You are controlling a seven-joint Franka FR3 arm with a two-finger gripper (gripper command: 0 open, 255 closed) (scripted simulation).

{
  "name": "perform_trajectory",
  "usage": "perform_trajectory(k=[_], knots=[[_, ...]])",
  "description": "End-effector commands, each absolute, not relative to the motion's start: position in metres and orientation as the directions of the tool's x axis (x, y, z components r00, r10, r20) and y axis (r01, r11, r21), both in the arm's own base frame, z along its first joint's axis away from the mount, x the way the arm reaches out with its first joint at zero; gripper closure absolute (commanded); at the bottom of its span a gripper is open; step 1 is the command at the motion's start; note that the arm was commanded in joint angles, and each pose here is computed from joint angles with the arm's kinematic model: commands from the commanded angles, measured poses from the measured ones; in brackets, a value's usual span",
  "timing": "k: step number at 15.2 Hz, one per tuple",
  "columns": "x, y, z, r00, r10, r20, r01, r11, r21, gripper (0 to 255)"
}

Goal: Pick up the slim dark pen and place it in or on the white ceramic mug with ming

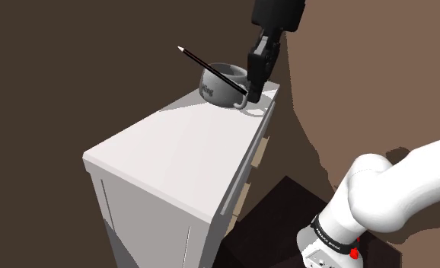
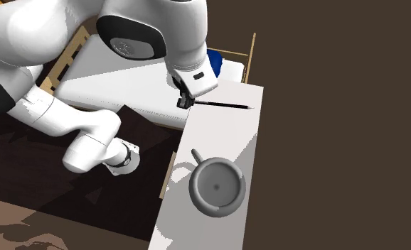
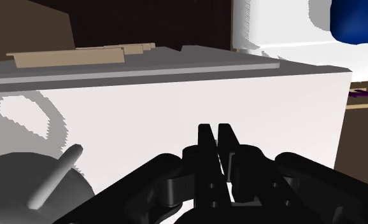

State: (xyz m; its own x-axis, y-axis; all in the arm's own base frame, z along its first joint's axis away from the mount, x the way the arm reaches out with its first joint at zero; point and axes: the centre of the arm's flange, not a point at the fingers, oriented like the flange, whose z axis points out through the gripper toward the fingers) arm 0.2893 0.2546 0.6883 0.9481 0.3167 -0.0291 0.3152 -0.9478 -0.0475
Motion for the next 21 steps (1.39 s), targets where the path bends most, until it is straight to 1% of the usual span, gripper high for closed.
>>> perform_trajectory(k=[1,10,21], knots=[[0.289,0.254,0.699,0.948,0.317,-0.029,0.315,-0.948,-0.047,255],[0.289,0.254,0.744,0.948,0.317,-0.029,0.315,-0.948,-0.047,255],[0.366,0.131,0.752,0.948,0.317,-0.029,0.315,-0.948,-0.047,255]])
